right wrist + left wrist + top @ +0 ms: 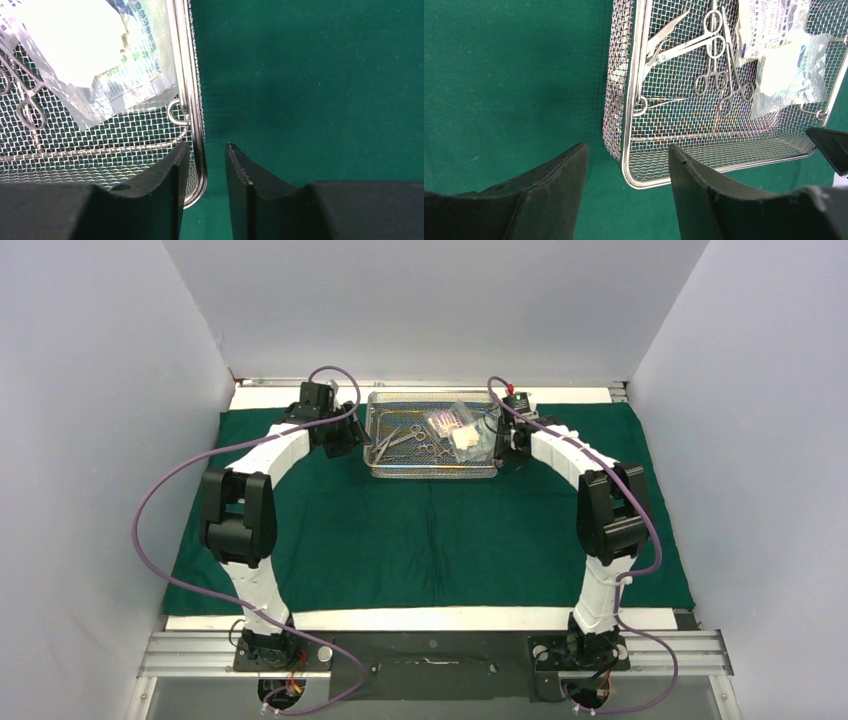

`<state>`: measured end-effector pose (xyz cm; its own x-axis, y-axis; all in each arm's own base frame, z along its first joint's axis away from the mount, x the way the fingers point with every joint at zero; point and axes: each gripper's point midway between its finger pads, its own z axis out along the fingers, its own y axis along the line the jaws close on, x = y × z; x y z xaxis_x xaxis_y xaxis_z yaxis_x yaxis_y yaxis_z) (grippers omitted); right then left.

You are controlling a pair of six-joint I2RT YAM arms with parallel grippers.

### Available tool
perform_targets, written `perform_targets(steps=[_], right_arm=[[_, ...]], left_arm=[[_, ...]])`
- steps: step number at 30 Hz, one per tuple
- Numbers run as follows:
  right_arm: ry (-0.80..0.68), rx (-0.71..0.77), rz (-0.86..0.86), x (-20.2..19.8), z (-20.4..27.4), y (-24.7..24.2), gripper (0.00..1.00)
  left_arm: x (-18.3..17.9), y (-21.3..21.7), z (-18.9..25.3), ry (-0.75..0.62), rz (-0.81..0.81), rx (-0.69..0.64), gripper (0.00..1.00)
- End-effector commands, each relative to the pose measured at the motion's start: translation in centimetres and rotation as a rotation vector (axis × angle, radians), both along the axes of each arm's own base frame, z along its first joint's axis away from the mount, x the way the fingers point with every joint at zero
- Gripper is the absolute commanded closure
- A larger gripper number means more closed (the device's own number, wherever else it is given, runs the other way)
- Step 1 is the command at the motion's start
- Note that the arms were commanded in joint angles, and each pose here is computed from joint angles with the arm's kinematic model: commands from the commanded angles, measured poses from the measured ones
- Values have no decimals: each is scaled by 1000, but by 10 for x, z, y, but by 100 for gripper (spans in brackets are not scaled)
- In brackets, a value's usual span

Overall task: Open and lay out the surgical kit
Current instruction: Move the container from the surgical kit.

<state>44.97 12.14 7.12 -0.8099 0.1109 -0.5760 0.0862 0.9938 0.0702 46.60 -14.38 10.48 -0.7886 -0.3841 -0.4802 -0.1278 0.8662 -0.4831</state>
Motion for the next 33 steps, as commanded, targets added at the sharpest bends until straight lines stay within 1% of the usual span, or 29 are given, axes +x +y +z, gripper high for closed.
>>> perform_targets(steps=[1,2,4,7,12,15,18,21,22,26,33], right_arm=[[-19,-43,-34,9,7,-6,72],[-16,-47,-35,9,7,-6,72],[-14,-50,-34,8,6,-5,74],[-8,-52,-31,7,3,-4,76],[8,-57,-30,6,-4,-4,77],[7,-61,-34,7,-6,-4,83],[-7,-72,-43,9,-3,-6,94],[-32,-75,-47,13,4,-6,95],[-42,-78,-47,14,7,-6,95],[-96,-86,-59,19,27,-5,95],[-213,-111,-111,28,71,-14,95]], left_arm=[[-3,0,-4,0,-14,44,45],[-4,-2,-6,6,-17,53,46],[-6,-4,-12,15,-26,66,51],[-7,-9,-20,26,-39,90,56],[-8,-11,-36,49,-39,143,59],[-7,-11,-40,55,-37,157,66],[-5,-11,-37,48,-31,155,78],[-3,-12,-29,30,-27,147,96],[-2,-13,-26,25,-27,143,100],[2,-18,-6,-19,-32,132,100],[7,-38,46,-131,-56,82,100]])
